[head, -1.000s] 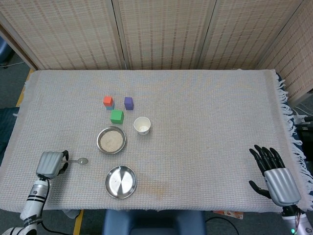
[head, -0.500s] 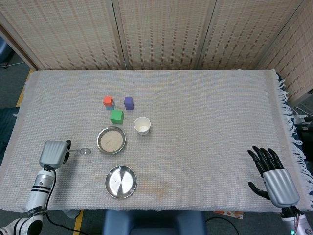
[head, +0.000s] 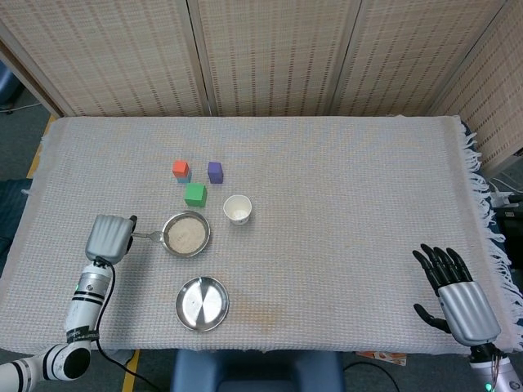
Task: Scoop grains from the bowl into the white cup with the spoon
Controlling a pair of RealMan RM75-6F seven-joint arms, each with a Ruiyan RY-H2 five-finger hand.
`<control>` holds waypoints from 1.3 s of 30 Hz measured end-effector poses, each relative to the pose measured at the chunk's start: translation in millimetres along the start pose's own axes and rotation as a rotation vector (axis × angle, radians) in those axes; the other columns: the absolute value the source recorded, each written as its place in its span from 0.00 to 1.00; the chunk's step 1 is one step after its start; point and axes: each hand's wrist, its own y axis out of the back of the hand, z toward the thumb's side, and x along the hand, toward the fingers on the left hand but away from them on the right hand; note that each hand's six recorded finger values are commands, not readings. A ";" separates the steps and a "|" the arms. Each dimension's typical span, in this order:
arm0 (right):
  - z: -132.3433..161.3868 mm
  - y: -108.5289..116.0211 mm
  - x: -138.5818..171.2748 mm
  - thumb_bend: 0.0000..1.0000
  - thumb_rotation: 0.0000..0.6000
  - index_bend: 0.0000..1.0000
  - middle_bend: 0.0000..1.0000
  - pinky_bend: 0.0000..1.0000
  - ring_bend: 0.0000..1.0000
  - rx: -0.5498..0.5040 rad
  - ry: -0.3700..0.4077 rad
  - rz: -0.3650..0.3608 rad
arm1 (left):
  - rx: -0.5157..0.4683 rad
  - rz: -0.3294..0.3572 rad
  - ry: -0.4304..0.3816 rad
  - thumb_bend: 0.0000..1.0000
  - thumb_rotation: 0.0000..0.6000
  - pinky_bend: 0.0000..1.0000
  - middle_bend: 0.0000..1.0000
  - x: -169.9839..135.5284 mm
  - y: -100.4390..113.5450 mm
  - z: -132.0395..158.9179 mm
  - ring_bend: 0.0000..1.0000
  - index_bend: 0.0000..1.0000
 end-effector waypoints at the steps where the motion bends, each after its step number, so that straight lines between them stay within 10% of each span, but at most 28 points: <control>1: 0.3 0.2 0.2 0.13 1.00 0.00 0.00 0.00 0.00 0.000 0.001 -0.001 | 0.008 -0.002 -0.002 0.57 1.00 1.00 1.00 1.4 0.2 2.7 1.00 0.70; 39: 6.5 0.0 7.5 0.13 1.00 0.00 0.00 0.00 0.00 -0.045 0.039 0.051 | 0.660 0.352 -0.040 0.56 1.00 1.00 1.00 39.1 -8.4 78.6 1.00 0.70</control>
